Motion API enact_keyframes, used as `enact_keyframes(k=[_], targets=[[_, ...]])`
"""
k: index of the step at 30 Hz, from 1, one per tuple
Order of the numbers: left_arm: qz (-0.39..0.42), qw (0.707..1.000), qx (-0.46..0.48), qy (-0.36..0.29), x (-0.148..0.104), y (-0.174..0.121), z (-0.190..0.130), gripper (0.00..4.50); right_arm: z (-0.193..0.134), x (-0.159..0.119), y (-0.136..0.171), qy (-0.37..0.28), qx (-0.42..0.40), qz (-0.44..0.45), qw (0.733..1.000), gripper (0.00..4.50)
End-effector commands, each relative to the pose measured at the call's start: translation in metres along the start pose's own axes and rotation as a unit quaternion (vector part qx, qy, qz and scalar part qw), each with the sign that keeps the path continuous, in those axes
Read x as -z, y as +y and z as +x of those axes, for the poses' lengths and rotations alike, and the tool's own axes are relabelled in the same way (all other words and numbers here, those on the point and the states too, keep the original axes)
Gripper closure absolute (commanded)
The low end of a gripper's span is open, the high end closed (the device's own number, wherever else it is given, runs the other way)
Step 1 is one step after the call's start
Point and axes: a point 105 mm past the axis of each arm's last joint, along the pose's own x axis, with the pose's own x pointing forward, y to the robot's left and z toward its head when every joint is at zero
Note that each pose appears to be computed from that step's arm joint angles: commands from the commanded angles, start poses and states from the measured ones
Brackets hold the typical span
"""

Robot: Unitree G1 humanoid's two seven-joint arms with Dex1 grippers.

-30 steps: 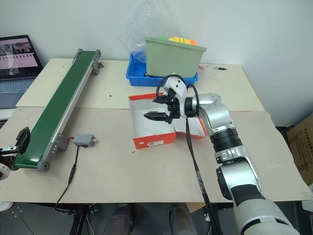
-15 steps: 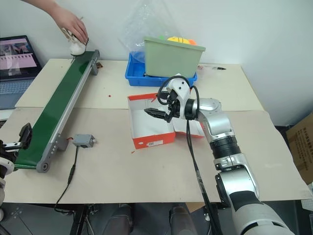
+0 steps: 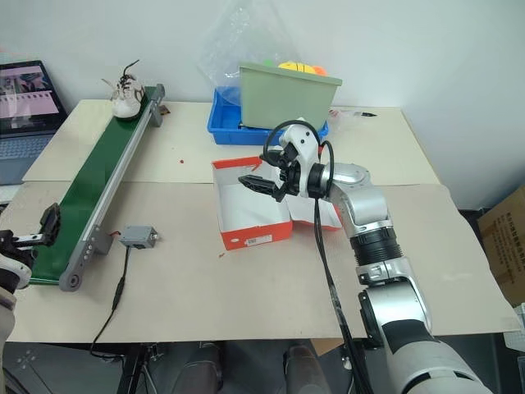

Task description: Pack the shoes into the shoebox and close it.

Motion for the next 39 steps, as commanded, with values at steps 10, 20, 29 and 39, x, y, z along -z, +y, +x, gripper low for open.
enact_keyframes(k=[10, 20, 29, 39], targets=[[-0.037, 0.999, 0.018, -0.004, 0.015, 0.015, 0.030, 0.04, 0.006, -0.027, 0.021, -0.044, -0.041, 0.004, 0.998, 0.00], [-0.021, 0.998, 0.051, -0.005, 0.022, 0.019, 0.075, 0.04, 0.005, -0.031, 0.026, -0.051, -0.040, 0.012, 0.998, 0.00], [-0.021, 0.997, 0.075, 0.011, 0.031, 0.010, 0.113, 0.04, 0.004, -0.032, 0.030, -0.054, -0.037, 0.017, 0.998, 0.00], [-0.047, 0.995, 0.084, 0.005, 0.016, 0.008, 0.138, 0.04, 0.004, -0.028, 0.032, -0.052, -0.035, 0.020, 0.998, 0.00]])
